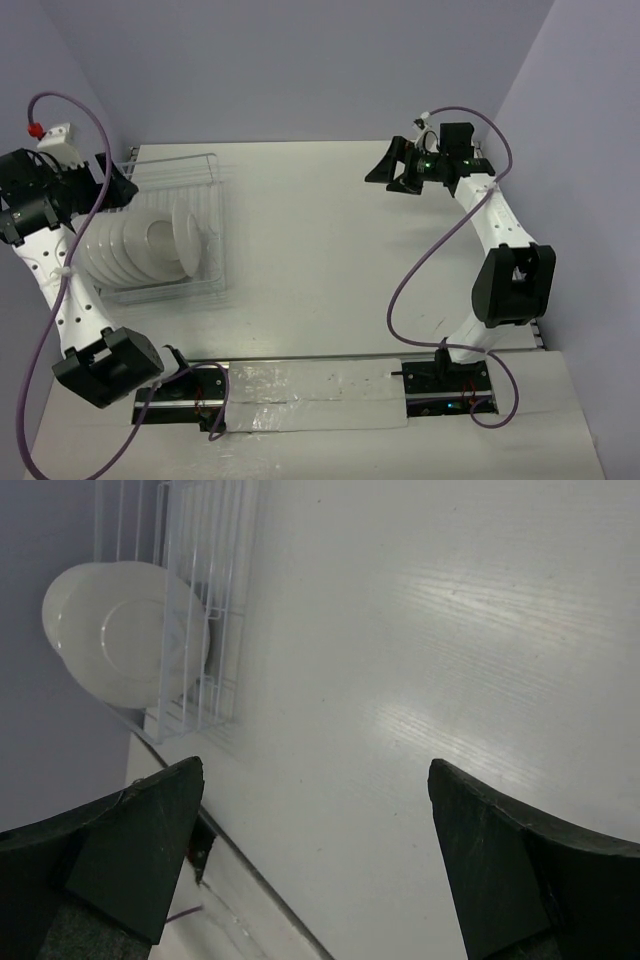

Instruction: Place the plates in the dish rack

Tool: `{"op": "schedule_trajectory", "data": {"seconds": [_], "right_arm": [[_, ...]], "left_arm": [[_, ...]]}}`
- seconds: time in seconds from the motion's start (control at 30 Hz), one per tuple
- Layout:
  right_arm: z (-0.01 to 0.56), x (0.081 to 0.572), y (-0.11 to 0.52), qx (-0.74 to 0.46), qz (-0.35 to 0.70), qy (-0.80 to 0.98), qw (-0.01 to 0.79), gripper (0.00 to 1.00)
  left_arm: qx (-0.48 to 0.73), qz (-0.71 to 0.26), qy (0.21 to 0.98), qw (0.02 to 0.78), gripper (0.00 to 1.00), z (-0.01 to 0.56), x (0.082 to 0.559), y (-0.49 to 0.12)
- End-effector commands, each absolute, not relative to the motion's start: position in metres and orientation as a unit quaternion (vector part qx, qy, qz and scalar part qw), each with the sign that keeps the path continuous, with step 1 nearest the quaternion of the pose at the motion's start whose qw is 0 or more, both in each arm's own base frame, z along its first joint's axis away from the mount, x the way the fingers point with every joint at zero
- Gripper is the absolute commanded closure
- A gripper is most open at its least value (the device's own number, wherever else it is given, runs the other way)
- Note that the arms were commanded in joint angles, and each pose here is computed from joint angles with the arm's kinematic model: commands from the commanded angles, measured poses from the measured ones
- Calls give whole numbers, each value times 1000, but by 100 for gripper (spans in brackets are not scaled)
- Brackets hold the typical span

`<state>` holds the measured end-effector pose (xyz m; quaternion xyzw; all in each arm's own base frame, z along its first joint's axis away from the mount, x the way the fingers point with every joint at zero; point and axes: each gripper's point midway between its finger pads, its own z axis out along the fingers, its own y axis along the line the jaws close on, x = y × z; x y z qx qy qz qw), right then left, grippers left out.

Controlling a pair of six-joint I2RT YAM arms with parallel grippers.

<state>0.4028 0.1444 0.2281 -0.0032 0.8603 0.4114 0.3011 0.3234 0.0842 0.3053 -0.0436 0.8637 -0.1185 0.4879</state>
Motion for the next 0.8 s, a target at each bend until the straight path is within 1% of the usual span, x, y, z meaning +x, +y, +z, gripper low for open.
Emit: {"op": "schedule_trajectory", "data": {"seconds": [0.0, 0.13, 0.23, 0.33, 0.37, 0.47, 0.53, 0.6, 0.77], "right_arm": [[268, 397, 134, -48, 369, 847, 380, 0], [274, 394, 124, -61, 327, 849, 410, 0], [280, 394, 114, -57, 295, 848, 436, 0], [289, 392, 102, -50, 256, 840, 476, 0], [292, 385, 100, -51, 248, 836, 488, 0], [296, 378, 92, -55, 218, 829, 512, 0], [298, 374, 89, -56, 205, 828, 519, 0], [297, 373, 83, -49, 191, 829, 524, 0], [297, 362, 80, -42, 181, 821, 540, 0]], "left_arm": [[-29, -40, 843, 536, 1, 349, 334, 97], [5, -7, 835, 550, 1, 367, 343, 75], [72, -32, 831, 550, 1, 364, 353, 7], [91, -68, 830, 546, 1, 354, 358, -31], [112, -84, 830, 540, 1, 350, 358, -54], [137, -100, 837, 520, 1, 331, 363, -87], [154, -100, 842, 507, 1, 317, 364, -106], [158, -95, 845, 502, 1, 307, 368, -113], [164, -107, 842, 503, 1, 301, 373, -128]]}}
